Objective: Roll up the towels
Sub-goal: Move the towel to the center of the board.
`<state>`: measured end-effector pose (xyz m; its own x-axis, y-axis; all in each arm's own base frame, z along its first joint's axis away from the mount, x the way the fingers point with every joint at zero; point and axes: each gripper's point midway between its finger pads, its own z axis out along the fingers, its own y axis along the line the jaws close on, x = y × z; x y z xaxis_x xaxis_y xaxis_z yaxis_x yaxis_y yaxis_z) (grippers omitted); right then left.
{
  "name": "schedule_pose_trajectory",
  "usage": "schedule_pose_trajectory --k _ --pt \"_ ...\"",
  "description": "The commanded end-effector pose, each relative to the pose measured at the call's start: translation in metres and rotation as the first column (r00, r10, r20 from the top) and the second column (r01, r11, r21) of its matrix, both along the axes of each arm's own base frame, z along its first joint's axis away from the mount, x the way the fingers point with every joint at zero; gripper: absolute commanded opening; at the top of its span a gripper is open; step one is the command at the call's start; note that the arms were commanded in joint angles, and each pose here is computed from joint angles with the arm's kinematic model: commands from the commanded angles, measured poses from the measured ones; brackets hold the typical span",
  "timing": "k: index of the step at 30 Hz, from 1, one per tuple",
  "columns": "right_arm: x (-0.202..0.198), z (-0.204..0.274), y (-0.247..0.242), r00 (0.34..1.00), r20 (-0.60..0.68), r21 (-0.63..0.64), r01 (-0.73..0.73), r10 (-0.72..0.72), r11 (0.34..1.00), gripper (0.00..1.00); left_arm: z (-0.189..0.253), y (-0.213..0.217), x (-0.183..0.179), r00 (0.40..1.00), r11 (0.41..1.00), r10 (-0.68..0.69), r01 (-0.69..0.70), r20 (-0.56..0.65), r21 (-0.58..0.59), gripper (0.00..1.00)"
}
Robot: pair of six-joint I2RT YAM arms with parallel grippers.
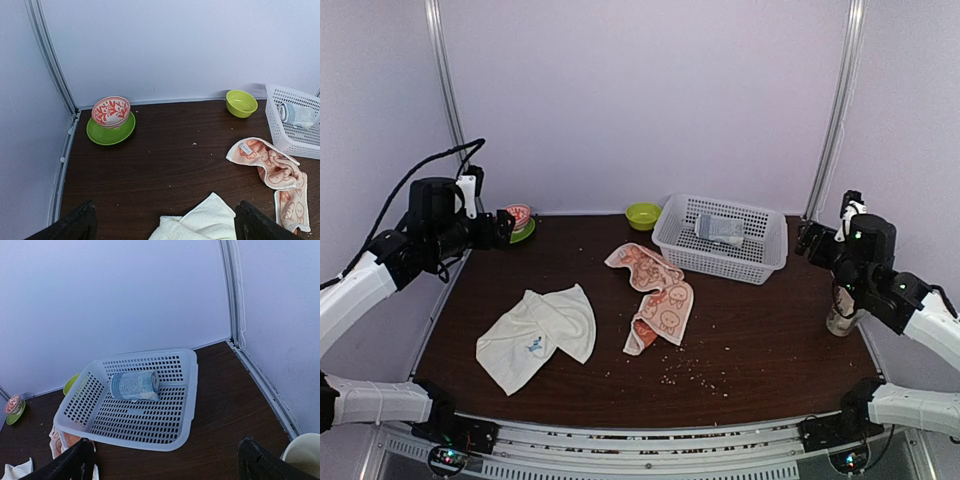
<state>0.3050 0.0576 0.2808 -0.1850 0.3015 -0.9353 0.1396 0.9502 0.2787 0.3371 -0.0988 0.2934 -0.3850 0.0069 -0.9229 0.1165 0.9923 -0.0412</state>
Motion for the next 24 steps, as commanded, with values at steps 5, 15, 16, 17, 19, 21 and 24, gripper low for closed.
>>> schedule_pose_trajectory --k 5,15,16,17,19,21,24 --pt "0.0 -0.012 0.062 0.97 -0.073 -0.022 -0.236 0.233 0.972 1.0 0.027 0.011 -0.005 0.995 0.998 0.059 -0.056 0.078 -0.043 0.98" --pt "-0.041 -0.096 0.242 0.693 -0.394 0.086 -0.626 0.603 0.775 0.84 0.039 0.013 -0.02 0.986 0.995 0.042 -0.027 0.161 -0.097 0.98" --pt "-0.045 -0.103 0.253 0.672 -0.417 0.087 -0.641 0.612 0.763 0.82 0.04 0.013 -0.021 0.986 0.995 0.043 -0.027 0.164 -0.099 0.98" --pt "-0.048 -0.111 0.262 0.652 -0.446 0.087 -0.65 0.613 0.755 0.79 0.041 0.013 -0.022 0.985 0.995 0.042 -0.025 0.166 -0.1 0.98" --pt "-0.053 -0.125 0.277 0.617 -0.486 0.102 -0.663 0.619 0.741 0.72 0.042 0.013 -0.023 0.985 0.995 0.036 -0.019 0.168 -0.102 0.97" --pt "-0.063 -0.135 0.298 0.563 -0.51 0.118 -0.703 0.65 0.701 0.7 0.041 0.011 -0.023 0.986 0.995 0.026 -0.009 0.163 -0.103 0.97" --pt "-0.07 -0.158 0.317 0.52 -0.6 0.051 -0.734 0.608 0.677 0.69 0.039 0.007 -0.022 0.989 0.995 0.007 0.007 0.147 -0.1 0.97"
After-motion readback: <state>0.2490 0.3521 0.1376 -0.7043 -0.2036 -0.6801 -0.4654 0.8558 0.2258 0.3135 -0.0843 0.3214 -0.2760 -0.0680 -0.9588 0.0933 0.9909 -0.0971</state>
